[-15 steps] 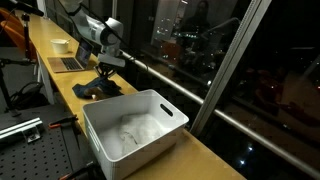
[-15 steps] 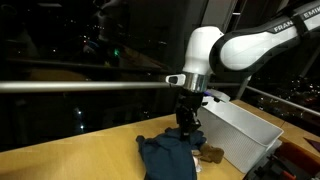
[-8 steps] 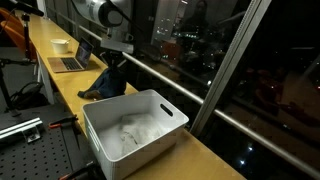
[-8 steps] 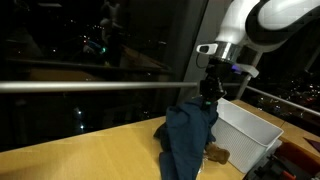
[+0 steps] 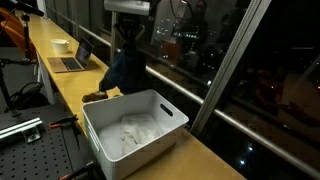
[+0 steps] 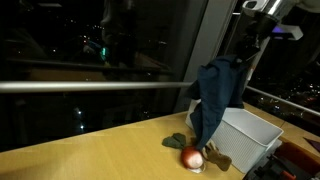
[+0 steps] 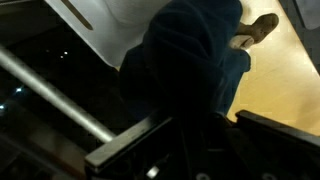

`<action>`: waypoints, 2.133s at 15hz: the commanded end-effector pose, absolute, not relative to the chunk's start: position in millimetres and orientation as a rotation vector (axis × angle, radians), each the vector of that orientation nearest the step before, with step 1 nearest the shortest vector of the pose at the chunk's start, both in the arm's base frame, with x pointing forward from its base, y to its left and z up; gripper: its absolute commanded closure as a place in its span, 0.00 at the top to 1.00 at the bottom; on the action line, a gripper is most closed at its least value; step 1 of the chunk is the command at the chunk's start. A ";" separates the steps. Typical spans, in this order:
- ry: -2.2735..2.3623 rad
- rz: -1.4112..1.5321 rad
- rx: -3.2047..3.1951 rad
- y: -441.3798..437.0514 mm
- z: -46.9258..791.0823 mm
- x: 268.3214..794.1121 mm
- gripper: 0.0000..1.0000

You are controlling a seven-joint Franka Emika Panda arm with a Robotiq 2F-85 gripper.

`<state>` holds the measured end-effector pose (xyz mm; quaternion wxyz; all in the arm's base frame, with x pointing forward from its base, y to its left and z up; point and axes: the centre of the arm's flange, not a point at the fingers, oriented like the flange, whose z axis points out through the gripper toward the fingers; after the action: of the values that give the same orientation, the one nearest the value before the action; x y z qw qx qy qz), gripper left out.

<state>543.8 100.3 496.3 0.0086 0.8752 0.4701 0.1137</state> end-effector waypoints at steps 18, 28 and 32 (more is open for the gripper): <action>1.235 0.453 2.988 -97.6 422.3 491.3 0.02; 1.272 0.562 2.905 -107.4 494.2 500.2 0.02; 1.270 0.613 2.864 -115.8 542.1 505.2 0.02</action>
<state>503.0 -105.9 503.0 -0.0323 0.9017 0.3904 0.1827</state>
